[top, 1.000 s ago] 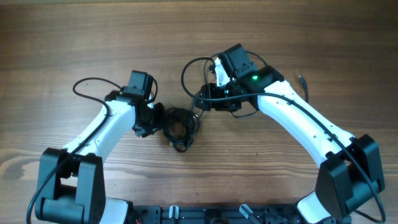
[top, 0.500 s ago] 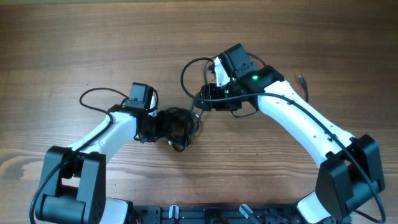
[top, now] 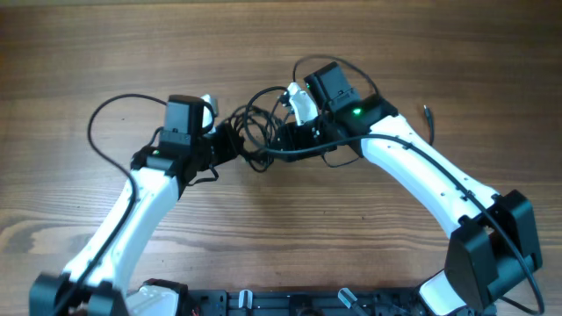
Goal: Untangle cables
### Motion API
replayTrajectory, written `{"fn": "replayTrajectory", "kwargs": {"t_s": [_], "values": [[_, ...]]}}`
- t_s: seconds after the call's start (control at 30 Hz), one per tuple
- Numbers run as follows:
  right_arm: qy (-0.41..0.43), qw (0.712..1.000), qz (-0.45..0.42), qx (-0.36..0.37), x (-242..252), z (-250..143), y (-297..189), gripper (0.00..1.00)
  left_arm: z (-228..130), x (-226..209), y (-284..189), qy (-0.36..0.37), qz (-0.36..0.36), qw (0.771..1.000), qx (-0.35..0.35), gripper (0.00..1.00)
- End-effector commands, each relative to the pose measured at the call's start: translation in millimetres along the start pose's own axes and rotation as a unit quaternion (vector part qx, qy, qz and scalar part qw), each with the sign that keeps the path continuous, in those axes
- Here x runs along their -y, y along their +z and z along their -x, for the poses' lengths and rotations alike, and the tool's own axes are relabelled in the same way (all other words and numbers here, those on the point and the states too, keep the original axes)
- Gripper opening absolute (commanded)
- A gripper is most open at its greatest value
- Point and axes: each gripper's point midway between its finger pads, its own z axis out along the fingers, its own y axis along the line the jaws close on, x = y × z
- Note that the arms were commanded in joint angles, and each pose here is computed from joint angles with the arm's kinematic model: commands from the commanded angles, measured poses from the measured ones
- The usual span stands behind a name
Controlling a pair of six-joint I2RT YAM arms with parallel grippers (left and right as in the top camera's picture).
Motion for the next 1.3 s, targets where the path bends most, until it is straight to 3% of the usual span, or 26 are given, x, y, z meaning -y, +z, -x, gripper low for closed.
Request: {"fn": "replayTrajectory", "kwargs": {"t_s": [0.0, 0.43, 0.53, 0.63, 0.77, 0.83, 1.0, 1.27], "values": [[-0.01, 1.0, -0.01, 0.002, -0.2, 2.2, 6.6, 0.42, 6.2, 15.0, -18.4, -0.017, -0.024, 0.999, 0.015, 0.04], [-0.044, 0.998, -0.039, 0.036, -3.4, 18.0, 23.6, 0.35, -6.4, 16.1, -18.9, -0.028, -0.031, 0.999, -0.014, 0.04], [-0.035, 0.997, -0.056, 0.028, 3.7, 14.5, 33.2, 0.25, -6.7, 16.5, -18.9, -0.027, -0.032, 0.999, -0.014, 0.04], [-0.033, 0.997, -0.059, 0.03, 5.3, 15.8, 33.7, 0.05, -6.6, 16.4, -18.9, -0.027, -0.032, 0.999, -0.014, 0.04], [-0.011, 0.997, -0.056, 0.042, 6.3, 21.4, 22.2, 0.04, -5.9, 13.1, -18.3, -0.028, -0.023, 0.999, -0.011, 0.04], [-0.009, 0.998, -0.016, 0.061, -8.0, 28.7, -2.0, 0.04, -5.4, 7.7, -18.2, -0.03, -0.009, 0.999, -0.007, 0.04], [-0.022, 0.984, 0.12, 0.133, -45.8, 36.0, -114.0, 0.04, -7.4, -13.4, -19.0, -0.077, 0.045, 0.996, 0.001, 0.04], [-0.005, 0.941, 0.216, 0.261, -34.2, 45.3, -249.2, 0.04, -11.6, -21.9, -20.0, -0.082, 0.066, 0.994, -0.004, 0.04]]}}
